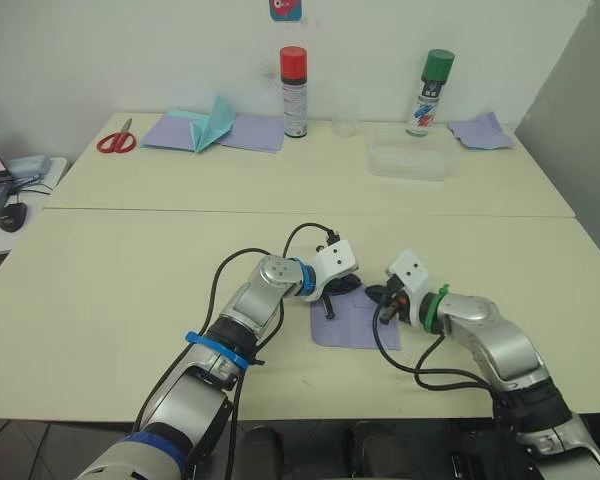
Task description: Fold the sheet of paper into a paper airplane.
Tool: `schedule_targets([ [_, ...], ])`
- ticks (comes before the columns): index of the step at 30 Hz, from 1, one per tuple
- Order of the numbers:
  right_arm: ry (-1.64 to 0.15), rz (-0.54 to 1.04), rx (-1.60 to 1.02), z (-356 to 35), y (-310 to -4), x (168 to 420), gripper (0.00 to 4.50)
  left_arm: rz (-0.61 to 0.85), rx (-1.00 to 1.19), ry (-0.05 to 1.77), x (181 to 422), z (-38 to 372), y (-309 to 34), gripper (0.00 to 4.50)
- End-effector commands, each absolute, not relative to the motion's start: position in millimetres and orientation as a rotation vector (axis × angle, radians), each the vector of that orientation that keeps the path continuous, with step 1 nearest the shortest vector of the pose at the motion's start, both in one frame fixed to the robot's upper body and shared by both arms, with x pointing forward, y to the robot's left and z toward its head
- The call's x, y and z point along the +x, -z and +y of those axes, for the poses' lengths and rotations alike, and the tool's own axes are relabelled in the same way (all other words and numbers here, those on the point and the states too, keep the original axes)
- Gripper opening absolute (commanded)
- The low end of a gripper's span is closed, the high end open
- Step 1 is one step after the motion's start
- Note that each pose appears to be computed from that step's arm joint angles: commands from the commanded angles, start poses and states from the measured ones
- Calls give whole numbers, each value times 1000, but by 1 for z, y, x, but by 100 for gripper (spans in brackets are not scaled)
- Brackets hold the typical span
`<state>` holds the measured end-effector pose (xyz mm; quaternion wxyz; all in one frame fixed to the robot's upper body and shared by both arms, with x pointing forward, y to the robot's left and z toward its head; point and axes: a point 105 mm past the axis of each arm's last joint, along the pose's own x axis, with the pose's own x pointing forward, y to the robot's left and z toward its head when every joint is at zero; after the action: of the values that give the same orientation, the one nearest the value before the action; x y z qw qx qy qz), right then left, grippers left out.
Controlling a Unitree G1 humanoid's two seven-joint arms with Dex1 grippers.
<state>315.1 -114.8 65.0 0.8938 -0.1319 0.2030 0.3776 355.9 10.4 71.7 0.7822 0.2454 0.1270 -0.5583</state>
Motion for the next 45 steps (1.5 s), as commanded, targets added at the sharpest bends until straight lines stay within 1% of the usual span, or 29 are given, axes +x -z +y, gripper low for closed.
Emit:
schedule_targets([
  [1,-738,565,-270,-141,-41,299,1,376,552,1207,350,18,-47,0],
  [5,-748,578,-275,-150,-45,288,1,381,552,1206,350,18,-46,0],
  [7,-769,555,-275,-149,-53,286,1,384,551,1206,350,18,-44,0],
  [9,-803,484,-250,-141,-67,288,1,387,551,1207,350,18,-42,0],
  [12,-834,294,-90,-121,-106,299,1,388,551,1211,350,18,-41,0],
  [13,-841,249,-72,-117,-115,301,1,388,551,1211,350,18,-41,0],
  [15,-848,208,-88,-112,-121,304,1,388,551,1212,350,18,-41,0],
  [16,-844,211,-106,-110,-119,306,1,388,551,1212,351,18,-41,0],
  [19,-840,311,-193,-106,-91,307,1,387,554,1211,352,18,-41,0],
  [23,-849,425,-256,-107,-62,300,1,385,558,1207,354,19,-42,0],
  [26,-841,468,-275,-109,-52,298,1,369,556,1180,358,25,-50,0],
  [29,-832,488,-274,-110,-50,298,1,336,562,1167,360,32,-65,0],
  [33,-826,483,-263,-109,-49,300,1,219,489,1183,354,30,-119,0],
  [36,-819,485,-264,-110,-49,301,1,169,446,1206,348,21,-141,0],
  [38,-819,488,-266,-110,-48,301,1,154,438,1216,345,14,-143,0],
  [42,-822,496,-269,-110,-47,301,1,151,446,1208,344,-3,-126,0],
  [45,-820,497,-270,-110,-47,301,1,159,483,1180,348,-10,-112,0],
])
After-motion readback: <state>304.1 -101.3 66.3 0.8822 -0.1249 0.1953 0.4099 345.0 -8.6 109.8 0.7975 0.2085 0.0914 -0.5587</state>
